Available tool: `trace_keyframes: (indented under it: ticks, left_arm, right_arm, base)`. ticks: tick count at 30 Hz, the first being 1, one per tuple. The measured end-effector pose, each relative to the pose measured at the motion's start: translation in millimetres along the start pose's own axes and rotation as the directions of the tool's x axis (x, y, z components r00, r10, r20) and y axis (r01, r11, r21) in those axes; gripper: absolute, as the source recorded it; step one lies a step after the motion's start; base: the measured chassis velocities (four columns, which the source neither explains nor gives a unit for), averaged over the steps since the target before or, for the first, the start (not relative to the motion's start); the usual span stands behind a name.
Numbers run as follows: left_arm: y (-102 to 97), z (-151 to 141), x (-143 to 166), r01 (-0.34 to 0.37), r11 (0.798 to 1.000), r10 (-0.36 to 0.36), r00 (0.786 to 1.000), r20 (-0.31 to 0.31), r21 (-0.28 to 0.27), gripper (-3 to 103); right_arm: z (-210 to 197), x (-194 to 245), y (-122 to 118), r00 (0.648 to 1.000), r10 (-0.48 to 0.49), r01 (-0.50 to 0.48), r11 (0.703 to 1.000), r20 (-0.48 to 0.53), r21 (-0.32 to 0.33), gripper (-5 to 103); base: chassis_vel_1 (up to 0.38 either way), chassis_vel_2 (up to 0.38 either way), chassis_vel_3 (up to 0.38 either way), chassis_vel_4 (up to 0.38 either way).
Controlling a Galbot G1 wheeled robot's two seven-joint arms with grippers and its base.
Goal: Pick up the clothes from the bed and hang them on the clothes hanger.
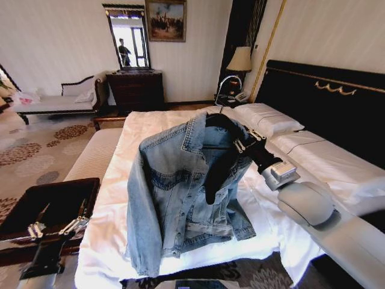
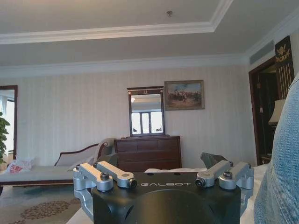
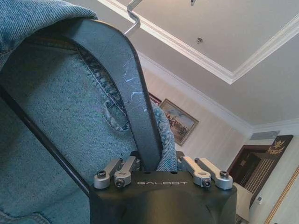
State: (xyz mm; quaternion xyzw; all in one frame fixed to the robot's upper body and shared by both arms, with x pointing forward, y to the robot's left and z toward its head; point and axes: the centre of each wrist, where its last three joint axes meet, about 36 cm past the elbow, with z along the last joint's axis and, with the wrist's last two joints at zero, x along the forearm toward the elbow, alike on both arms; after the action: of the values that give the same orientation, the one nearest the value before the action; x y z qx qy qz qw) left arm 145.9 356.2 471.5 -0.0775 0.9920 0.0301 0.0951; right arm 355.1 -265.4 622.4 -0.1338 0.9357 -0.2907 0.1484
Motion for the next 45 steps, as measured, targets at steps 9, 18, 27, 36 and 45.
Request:
trace_keyframes:
  ticks: [9,18,27,36,45]
  left_arm:
    - [0.0,-0.1,-0.1,-0.001,1.000,0.001,1.000,-0.001,0.000,100]
    - [-0.2,-0.2,-0.2,-0.002,1.000,0.002,1.000,-0.001,0.001,100]
    - [-0.2,-0.3,-0.3,-0.002,1.000,0.002,1.000,-0.001,0.001,100]
    - [-0.2,-0.3,-0.3,-0.003,1.000,0.003,1.000,-0.001,0.001,100]
    - [-0.2,-0.3,-0.3,-0.003,1.000,0.003,1.000,-0.001,0.001,100]
  right_arm:
    - [4.2,13.4,4.8,1.000,0.010,-0.010,1.000,-0.018,0.015,29]
    - [0.2,18.5,1.5,1.000,0.026,-0.026,0.999,-0.001,0.036,29]
    - [-6.3,19.6,-2.6,0.999,0.030,-0.030,0.999,0.014,0.036,29]
    - [-7.7,19.4,-3.4,0.999,0.031,-0.032,0.999,0.016,0.032,29]
    - [-6.7,24.0,-3.9,0.999,0.039,-0.039,0.999,0.006,0.034,29]
  base:
    - [0.101,-0.104,-0.102,0.106]
    - [0.218,-0.218,-0.216,0.206]
    - [0.225,-0.200,-0.211,0.215]
    - [0.210,-0.205,-0.209,0.203]
    - [0.214,-0.194,-0.213,0.223]
